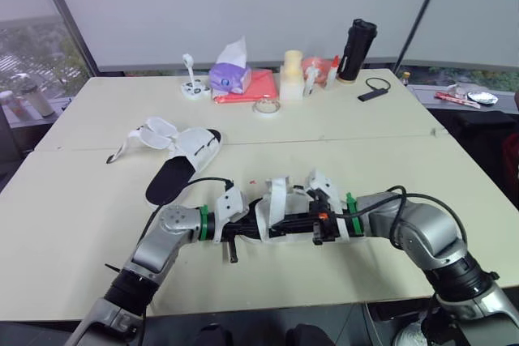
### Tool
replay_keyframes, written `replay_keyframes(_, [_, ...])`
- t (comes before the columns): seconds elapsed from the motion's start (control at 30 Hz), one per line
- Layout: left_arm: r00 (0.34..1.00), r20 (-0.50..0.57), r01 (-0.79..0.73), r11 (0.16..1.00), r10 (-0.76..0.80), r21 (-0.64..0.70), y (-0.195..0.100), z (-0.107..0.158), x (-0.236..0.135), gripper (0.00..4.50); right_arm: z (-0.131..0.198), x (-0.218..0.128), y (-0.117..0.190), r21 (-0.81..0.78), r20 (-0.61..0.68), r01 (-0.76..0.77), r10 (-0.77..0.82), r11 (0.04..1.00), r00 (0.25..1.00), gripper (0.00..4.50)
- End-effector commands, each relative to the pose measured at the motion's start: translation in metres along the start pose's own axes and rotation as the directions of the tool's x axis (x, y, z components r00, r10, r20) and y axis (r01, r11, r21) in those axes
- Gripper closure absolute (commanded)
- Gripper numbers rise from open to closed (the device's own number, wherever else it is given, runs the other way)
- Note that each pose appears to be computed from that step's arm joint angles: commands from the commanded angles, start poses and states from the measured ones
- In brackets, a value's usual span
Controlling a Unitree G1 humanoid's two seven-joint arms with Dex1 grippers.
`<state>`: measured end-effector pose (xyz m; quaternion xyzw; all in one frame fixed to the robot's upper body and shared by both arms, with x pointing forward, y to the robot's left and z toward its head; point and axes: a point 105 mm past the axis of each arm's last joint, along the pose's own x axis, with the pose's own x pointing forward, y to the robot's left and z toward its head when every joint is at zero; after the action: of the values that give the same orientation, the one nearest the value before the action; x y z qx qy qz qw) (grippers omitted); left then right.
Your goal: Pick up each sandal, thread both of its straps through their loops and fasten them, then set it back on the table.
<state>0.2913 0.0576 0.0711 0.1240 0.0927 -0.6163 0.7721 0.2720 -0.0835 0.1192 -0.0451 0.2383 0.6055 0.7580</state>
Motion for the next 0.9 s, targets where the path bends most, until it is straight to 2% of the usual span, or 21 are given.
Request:
replay_keyframes(0.03, [0.993,-0.117,0.006,0.996,-0.016,-0.085,-0.008,-0.036,-0.002,4.5,-0.016,-0.008,-0.005,0.022,-0.084,0.005,-0.003,1.0,0.996,4.43])
replay_keyframes(0.3, [0.993,-0.115,0.003,0.996,-0.013,-0.086,-0.009,-0.036,-0.001,4.5,-0.019,-0.01,-0.02,-0.107,-0.194,-0.001,-0.02,0.994,0.981,4.43])
replay_keyframes(0.57, [0.994,-0.111,-0.005,0.996,-0.005,-0.089,-0.01,-0.037,-0.001,4.5,-0.026,0.0,-0.016,-0.198,-0.283,-0.062,0.003,0.978,0.959,4.43])
replay_keyframes(0.67, [0.994,-0.111,-0.007,0.996,-0.003,-0.09,-0.01,-0.037,-0.001,4.5,-0.028,0.001,-0.013,-0.169,-0.271,-0.068,0.02,0.983,0.962,4.43])
replay_keyframes(0.77, [0.994,-0.112,-0.01,0.996,0.0,-0.092,-0.01,-0.037,-0.001,4.5,-0.017,0.002,-0.011,-0.102,-0.172,-0.058,0.04,0.993,0.984,4.43])
replay_keyframes(0.83, [0.994,-0.112,-0.011,0.996,0.001,-0.092,-0.01,-0.038,-0.001,4.5,-0.01,0.001,-0.011,-0.087,-0.124,-0.051,0.04,0.995,0.992,3.88])
replay_keyframes(0.9, [0.994,-0.113,-0.009,0.996,-0.001,-0.092,-0.01,-0.038,-0.001,4.5,-0.007,-0.003,-0.009,-0.087,-0.103,-0.055,0.045,0.995,0.994,3.06])
